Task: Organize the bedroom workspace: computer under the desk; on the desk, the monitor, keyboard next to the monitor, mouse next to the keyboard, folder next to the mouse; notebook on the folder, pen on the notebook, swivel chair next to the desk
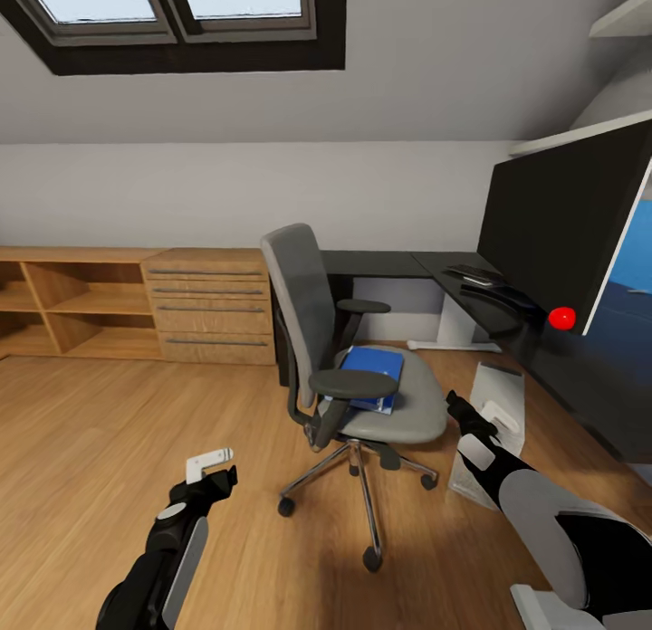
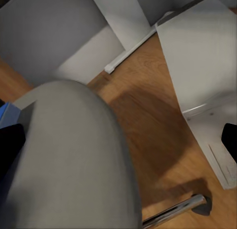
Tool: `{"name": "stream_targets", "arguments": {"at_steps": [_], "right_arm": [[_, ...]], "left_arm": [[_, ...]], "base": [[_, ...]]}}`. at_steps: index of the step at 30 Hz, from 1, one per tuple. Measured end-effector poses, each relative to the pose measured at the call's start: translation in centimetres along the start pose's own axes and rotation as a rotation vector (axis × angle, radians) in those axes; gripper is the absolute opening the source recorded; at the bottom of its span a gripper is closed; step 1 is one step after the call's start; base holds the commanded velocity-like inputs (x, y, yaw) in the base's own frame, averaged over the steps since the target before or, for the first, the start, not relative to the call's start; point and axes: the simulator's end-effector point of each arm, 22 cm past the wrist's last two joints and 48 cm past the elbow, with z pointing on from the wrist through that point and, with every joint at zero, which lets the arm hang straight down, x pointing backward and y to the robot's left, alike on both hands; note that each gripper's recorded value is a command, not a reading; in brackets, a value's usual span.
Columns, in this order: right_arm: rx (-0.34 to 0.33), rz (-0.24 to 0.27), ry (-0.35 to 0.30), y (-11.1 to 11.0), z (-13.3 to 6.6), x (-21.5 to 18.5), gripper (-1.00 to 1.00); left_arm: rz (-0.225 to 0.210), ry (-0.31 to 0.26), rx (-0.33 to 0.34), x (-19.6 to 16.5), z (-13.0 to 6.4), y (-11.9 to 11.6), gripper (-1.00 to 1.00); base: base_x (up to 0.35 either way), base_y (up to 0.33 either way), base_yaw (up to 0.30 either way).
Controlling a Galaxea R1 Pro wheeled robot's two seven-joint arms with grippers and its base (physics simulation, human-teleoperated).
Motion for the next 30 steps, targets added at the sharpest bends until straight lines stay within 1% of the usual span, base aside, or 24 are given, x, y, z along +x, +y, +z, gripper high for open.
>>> {"name": "stream_targets", "arguments": {"at_steps": [10, 18, 22, 25, 30], "right_arm": [[-0.006, 0.0, 0.002, 0.3, -0.1, 0.1, 1.0], [-0.005, -0.001, 0.0, 0.2, 0.0, 0.0, 1.0], [0.0, 0.0, 0.003, 0.0, 0.0, 0.0, 1.0], [0.004, 0.0, 0.006, -0.3, 0.1, 0.0, 1.0], [0.016, 0.002, 0.004, -1.1, 0.2, -0.5, 1.0]], "left_arm": [[0.002, -0.015, -0.011, -0.8, -0.1, 0.6, 1.0], [0.002, -0.017, -0.01, -0.8, -0.1, 0.6, 1.0], [0.003, -0.018, -0.01, -0.8, -0.1, 0.6, 1.0], [0.004, -0.018, -0.01, -0.8, -0.1, 0.6, 1.0], [0.004, -0.018, -0.01, -0.8, -0.1, 0.6, 1.0]], "base": [[0.02, 0.001, -0.005], [0.237, 0.0, 0.0], [0.119, 0.0, 0.0], [0.087, 0.0, 0.0], [0.209, 0.0, 0.0]]}}
